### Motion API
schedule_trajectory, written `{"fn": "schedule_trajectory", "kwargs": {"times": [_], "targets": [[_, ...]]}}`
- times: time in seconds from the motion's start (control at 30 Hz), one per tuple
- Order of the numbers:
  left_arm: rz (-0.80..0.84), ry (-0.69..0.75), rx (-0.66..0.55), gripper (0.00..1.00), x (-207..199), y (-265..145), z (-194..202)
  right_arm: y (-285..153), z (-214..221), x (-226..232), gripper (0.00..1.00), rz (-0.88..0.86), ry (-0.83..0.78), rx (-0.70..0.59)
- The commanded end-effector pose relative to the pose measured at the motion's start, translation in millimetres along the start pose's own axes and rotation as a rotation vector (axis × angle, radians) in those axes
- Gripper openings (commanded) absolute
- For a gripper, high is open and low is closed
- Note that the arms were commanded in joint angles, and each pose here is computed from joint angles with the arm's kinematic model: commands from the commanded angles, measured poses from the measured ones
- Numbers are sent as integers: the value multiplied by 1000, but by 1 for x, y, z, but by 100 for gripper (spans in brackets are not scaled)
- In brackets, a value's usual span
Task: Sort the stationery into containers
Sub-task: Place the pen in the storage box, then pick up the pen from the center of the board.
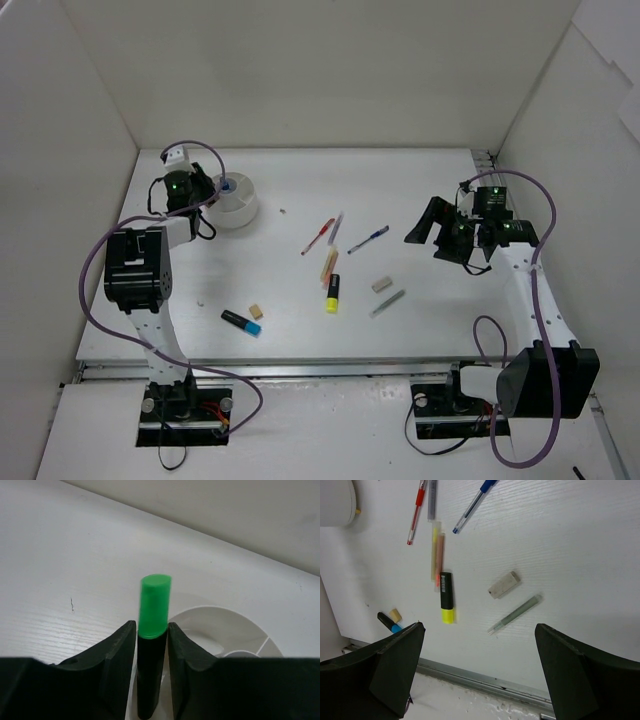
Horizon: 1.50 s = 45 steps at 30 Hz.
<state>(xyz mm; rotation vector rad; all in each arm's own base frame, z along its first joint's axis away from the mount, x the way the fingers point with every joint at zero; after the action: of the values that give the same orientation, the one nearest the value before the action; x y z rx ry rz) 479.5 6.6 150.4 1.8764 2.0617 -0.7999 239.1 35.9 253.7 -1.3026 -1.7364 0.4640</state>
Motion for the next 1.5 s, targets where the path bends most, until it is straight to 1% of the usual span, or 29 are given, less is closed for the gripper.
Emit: {"fn": "schedule_trajectory", "kwargs": {"times": [0.0,0.07,0.17,0.23,0.3,0.33,0.4,0.43,0.47,0.53,0.57,0.6,0.63,0.7,0.73,0.77,0.8,0.83,0.87,0.9,0.93,0.97,1.0,1.03,1.1,1.17,1.2,1.37,1.47], "targets": [[114,-14,-153,32,-34,-15,-48,-1,-5,1,90,-35,-22,-33],[125,-18,-161,38,-37,-18,-51,-3,-5,3,90,-53,-22,-36],[148,-14,-175,43,-42,-27,-58,-6,-3,4,90,-57,-32,-41],[163,-14,-177,43,-45,-33,-60,-9,-1,7,90,-46,-54,-55],[180,-10,-198,45,-51,-43,-68,-10,2,9,90,10,-95,-71],[181,-6,-196,46,-50,-48,-68,-11,4,16,90,19,-140,-79],[205,-2,-222,54,-58,-62,-79,-9,9,25,91,56,-203,-80],[202,-1,-215,67,-57,-68,-77,-8,14,31,91,54,-246,-71],[221,1,-245,76,-64,-81,-88,-6,16,32,91,88,-261,-72],[219,-2,-238,93,-65,-97,-89,2,22,38,92,95,-305,-42],[237,-1,-261,100,-72,-112,-99,8,30,47,98,94,-352,-16],[225,-2,-228,100,-69,-121,-93,13,35,51,98,92,-378,7],[250,0,-255,100,-76,-130,-102,18,39,56,98,92,-402,24],[254,-2,-227,100,-79,-161,-103,34,52,68,98,141,-466,75],[214,-12,-166,100,-74,-171,-89,45,58,72,98,163,-466,112],[247,-3,-184,100,-87,-194,-93,52,67,83,98,163,-501,134],[204,4,-116,100,-80,-204,-77,58,72,87,98,187,-508,145],[161,2,-114,100,-79,-214,-73,71,78,90,98,211,-494,177],[194,4,-129,100,-89,-237,-73,75,89,100,98,224,-538,180],[152,5,-70,100,-80,-246,-56,82,92,104,98,248,-545,181],[127,-19,-74,100,-79,-256,-52,90,104,112,98,266,-554,196],[155,-27,-96,100,-81,-275,-54,95,105,115,98,297,-559,168],[141,-28,-46,100,-75,-282,-38,104,111,119,98,318,-537,168],[172,-57,-68,100,-76,-298,-38,108,118,126,98,311,-547,163],[186,-66,-39,100,-68,-307,-23,119,123,134,98,297,-518,144],[234,-89,-80,100,-70,-323,-25,132,134,142,98,288,-487,153],[203,-93,-50,100,-64,-325,-18,141,137,146,98,289,-457,143],[211,-101,-68,100,-59,-345,-18,160,145,151,97,339,-418,94],[206,-107,-73,100,-56,-349,-16,169,152,149,94,349,-409,112]]}}
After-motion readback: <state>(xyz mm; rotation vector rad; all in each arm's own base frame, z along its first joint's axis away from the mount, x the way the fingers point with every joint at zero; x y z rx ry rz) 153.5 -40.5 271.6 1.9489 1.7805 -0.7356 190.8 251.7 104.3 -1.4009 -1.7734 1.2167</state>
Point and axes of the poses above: each gripper's point midway between its finger pads, its own y axis out along the fingers, its own x axis along the line the jaws close on, z = x × y, the point moved 10 cm from there along -y, back along the fingers, and after that the axes turned 13 degrees about -y, right-handed, at the moved point
